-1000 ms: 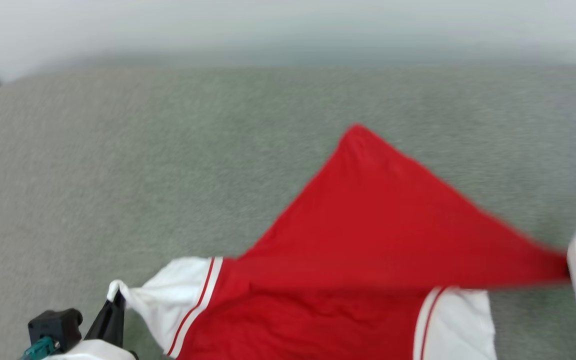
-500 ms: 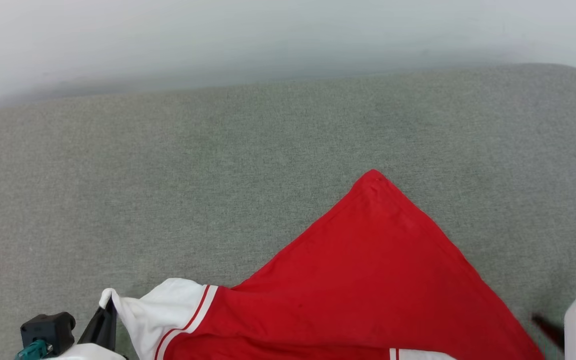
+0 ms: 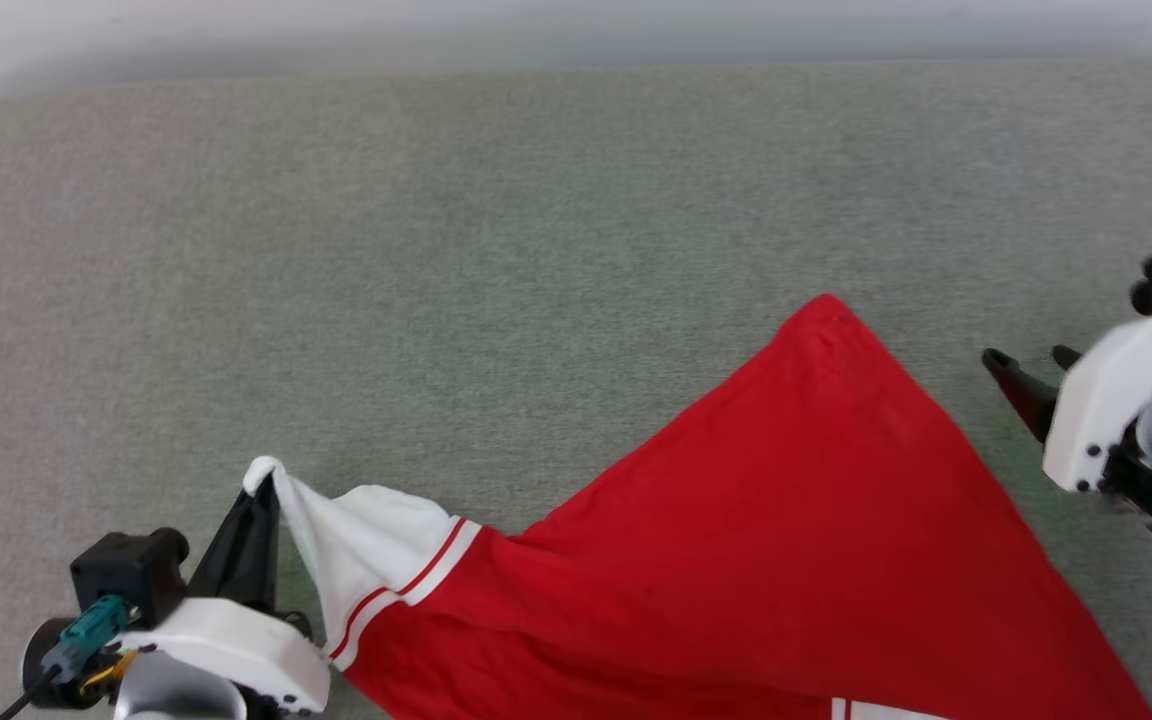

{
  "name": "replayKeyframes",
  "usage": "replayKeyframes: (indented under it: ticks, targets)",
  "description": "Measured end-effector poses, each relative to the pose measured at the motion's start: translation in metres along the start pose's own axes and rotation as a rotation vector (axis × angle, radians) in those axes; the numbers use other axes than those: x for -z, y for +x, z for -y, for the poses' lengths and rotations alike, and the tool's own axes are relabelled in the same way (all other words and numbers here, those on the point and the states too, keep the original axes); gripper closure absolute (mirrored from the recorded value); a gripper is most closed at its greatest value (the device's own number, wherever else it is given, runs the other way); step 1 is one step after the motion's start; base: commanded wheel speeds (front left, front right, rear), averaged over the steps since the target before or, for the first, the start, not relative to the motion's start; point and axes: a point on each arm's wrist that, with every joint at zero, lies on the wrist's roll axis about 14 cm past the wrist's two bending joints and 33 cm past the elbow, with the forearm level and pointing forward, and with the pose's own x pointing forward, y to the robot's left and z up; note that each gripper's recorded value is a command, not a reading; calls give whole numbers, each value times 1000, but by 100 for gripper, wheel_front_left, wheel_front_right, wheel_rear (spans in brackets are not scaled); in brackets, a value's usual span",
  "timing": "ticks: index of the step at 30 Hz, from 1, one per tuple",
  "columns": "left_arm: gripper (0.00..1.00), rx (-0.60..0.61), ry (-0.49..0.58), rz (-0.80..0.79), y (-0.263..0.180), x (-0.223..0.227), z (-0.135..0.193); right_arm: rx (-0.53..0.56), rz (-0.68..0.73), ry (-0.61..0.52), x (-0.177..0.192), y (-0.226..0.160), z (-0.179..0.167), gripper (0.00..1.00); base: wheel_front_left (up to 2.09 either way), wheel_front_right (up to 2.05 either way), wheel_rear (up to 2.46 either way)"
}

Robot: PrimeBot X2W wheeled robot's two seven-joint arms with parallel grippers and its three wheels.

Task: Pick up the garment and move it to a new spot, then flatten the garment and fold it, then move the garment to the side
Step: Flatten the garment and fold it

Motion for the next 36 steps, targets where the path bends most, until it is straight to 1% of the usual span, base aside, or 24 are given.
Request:
replayKeyframes:
  ticks: [5,10,13,19,20,21,26,31,33,36]
  targets:
    - [100,1,-3,19,4,-2,0,-77,-217,-79,9,35,-39,0,0,0,0]
    - [100,-8,-7,23,7,0,-2,-122,-323,-139,4,60,-69,0,0,0,0]
    - [100,-17,-13,21,9,3,-5,-135,-379,-155,8,72,-79,0,0,0,0]
    - [100,-31,-20,2,10,12,-9,-127,-547,-173,31,87,-84,0,0,0,0]
    - [100,-37,-21,-1,10,14,-11,-128,-562,-174,34,87,-85,61,0,0,0]
    - [100,-41,-21,-4,10,15,-12,-129,-572,-177,34,88,-85,100,0,0,0]
    - [100,-48,-22,7,10,13,-14,-144,-592,-191,37,86,-93,100,0,0,0]
    - [100,-45,-14,35,7,3,-16,-145,-548,-217,27,78,-94,100,0,0,0]
    - [100,-37,2,60,7,-7,-17,-149,-525,-223,21,73,-94,100,0,0,0]
    - [100,-6,46,155,11,-48,-17,-131,-415,-248,-12,57,-86,100,0,0,0]
